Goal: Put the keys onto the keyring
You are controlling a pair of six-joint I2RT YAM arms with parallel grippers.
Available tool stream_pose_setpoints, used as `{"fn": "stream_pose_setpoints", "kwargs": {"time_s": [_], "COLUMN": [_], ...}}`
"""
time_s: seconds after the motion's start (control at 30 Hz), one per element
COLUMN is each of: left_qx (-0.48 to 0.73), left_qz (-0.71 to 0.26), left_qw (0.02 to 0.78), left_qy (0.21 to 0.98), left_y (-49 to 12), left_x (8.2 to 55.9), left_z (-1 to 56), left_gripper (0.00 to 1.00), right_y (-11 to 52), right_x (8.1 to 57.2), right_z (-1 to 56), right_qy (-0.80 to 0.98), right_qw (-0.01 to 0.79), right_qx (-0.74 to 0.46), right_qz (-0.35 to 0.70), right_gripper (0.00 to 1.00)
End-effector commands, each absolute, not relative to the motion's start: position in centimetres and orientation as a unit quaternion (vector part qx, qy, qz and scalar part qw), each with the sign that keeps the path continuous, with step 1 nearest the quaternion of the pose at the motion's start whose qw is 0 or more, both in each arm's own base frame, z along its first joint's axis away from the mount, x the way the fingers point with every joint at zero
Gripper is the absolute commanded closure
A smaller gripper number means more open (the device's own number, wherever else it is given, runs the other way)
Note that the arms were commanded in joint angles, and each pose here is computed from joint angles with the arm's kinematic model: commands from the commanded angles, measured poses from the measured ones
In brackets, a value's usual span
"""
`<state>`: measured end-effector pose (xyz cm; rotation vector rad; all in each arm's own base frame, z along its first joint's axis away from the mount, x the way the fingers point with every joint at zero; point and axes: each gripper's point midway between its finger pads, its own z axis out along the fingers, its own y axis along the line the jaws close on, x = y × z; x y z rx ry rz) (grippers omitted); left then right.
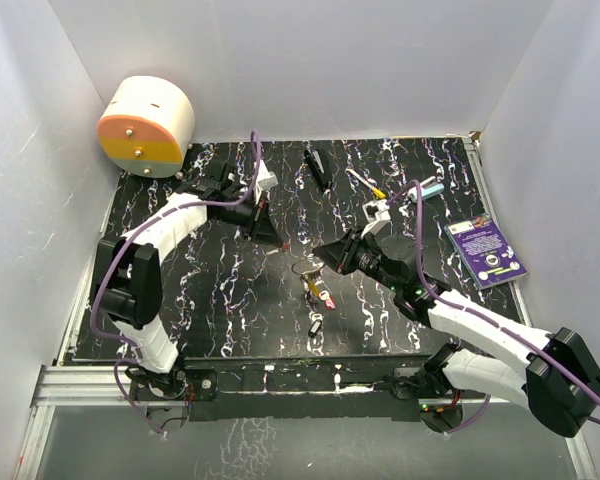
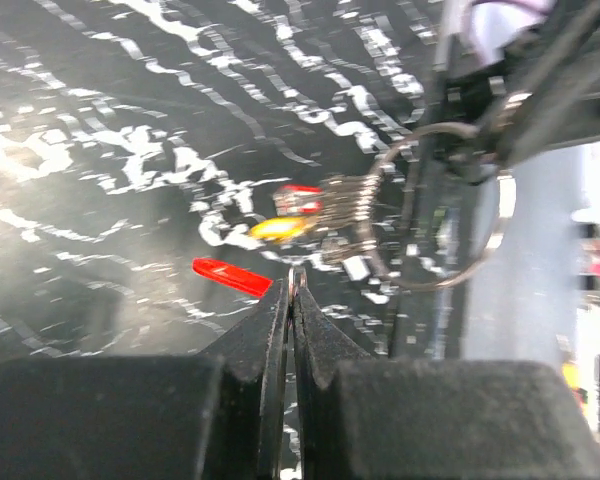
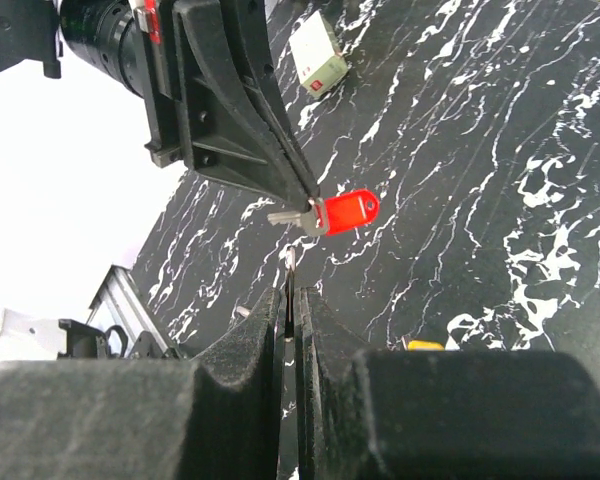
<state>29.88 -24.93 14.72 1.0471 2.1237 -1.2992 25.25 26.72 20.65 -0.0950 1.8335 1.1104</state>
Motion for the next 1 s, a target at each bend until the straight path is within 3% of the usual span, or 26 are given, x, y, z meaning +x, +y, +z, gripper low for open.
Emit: {"fn": "stream_pose_setpoints", "kwargs": {"time_s": [0.0, 0.23, 0.97], "left_qx": [0.362, 0.352, 0.427], "left_qz": [-0.623, -0.685, -0.678], "left_qw": [0.172, 0.152, 0.239], "left_qy": [0.672, 0.62, 0.548], "left_y": [-26.0, -26.0, -25.1], "left_x": [25.7, 24.1, 20.8], "left_z": [21.5, 25.0, 27.2], "left_gripper": [1.0, 1.0, 1.0], "right_y": [28.4, 30.2, 32.7], "right_x": [25.3, 24.9, 21.0], "right_z": [26.3, 27.2, 28.9], "right_qy": [0.685, 0.683, 0.621], "right_qw": [0.517, 0.528, 0.491], "right_qx": [-0.079, -0.126, -0.181], "right_qz": [0.507, 0.489, 0.583], "right_gripper": [0.92, 0.92, 0.92]}}
